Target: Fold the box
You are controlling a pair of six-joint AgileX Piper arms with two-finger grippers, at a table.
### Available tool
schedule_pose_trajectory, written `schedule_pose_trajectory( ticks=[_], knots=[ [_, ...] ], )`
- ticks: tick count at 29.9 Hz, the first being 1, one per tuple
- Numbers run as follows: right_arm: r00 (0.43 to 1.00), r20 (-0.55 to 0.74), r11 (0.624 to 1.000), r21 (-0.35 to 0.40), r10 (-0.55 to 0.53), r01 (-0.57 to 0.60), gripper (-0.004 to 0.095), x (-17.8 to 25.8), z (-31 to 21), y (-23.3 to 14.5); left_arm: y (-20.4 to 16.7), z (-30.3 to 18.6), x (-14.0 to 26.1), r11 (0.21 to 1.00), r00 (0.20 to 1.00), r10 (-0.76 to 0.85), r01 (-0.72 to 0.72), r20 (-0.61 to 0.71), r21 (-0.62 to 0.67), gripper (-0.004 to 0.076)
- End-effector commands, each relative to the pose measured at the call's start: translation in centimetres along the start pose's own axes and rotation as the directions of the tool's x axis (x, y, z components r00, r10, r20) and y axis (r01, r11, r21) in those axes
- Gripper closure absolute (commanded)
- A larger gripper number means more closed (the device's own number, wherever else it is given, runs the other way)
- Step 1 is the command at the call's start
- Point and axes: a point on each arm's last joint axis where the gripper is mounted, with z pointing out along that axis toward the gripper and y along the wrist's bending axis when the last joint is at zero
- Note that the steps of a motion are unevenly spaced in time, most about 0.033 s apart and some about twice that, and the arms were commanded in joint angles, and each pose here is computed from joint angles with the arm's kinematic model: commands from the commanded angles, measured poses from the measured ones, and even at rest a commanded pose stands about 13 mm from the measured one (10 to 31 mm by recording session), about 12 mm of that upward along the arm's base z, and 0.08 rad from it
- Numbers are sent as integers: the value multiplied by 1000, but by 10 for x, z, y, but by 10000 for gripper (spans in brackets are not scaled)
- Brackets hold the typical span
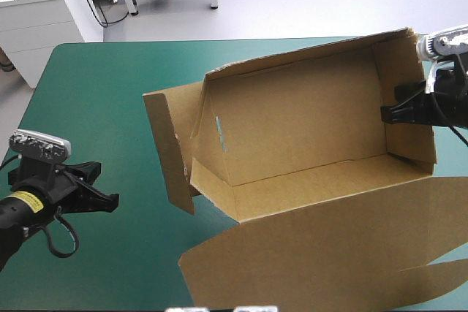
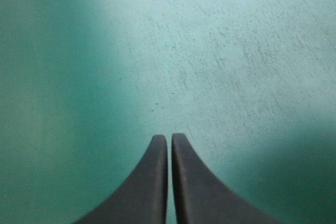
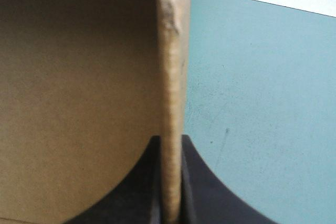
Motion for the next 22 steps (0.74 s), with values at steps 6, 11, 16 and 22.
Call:
schedule_pose_trajectory(
  ticks=[6,11,16,22],
  knots=[
    [999,38,999,-39,11,-9,927,-2,-9,6,-1,47,-5,999,1000,-1,2,-4,41,707],
    [999,48,998,-65,9,-6,927,-3,-9,8,-4,77,-1,995,999,-36,38,-25,97,707],
    [999,48,998,-65,9,-6,927,-3,-9,8,-10,103,4,984,996,-53,64,-70,166,707],
    [999,48,998,-65,9,-6,927,-3,-9,8,-2,126,6,957,990,-90,115,-104,265,707]
  ],
)
